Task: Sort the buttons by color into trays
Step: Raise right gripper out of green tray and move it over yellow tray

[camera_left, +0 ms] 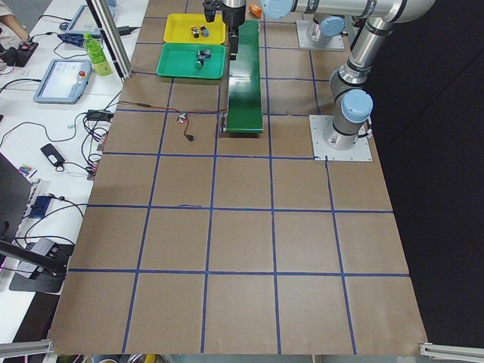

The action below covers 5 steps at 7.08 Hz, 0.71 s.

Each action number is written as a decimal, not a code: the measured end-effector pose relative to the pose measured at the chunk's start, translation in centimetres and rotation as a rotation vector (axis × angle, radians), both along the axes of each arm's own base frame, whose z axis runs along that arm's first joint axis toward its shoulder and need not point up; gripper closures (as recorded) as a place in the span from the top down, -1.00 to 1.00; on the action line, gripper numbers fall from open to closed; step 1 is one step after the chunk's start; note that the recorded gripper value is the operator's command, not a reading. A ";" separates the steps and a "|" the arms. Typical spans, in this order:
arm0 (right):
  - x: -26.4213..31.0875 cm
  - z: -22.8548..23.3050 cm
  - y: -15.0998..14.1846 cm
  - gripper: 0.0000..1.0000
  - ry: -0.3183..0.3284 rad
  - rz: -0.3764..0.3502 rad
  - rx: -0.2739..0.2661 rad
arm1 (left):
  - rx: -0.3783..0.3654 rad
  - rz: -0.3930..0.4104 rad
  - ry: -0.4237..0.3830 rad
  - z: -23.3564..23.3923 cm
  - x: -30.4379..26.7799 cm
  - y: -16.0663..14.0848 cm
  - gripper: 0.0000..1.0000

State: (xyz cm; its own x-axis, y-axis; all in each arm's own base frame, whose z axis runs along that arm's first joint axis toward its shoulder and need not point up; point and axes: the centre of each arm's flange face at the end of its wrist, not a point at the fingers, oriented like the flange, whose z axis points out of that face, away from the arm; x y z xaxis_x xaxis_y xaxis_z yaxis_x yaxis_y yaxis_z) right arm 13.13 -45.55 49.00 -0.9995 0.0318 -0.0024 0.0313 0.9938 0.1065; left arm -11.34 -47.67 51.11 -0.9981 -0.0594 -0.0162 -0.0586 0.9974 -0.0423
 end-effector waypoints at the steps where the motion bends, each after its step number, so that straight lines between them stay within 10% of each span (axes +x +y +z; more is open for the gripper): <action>1: 0.0 0.0 0.5 1.00 -0.007 -0.010 0.003 | 0.000 0.000 0.000 0.0 0.0 0.0 1.00; 5: -0.4 -0.3 0.7 1.00 0.001 -0.021 0.010 | -0.007 -0.002 -0.002 0.4 0.0 0.2 1.00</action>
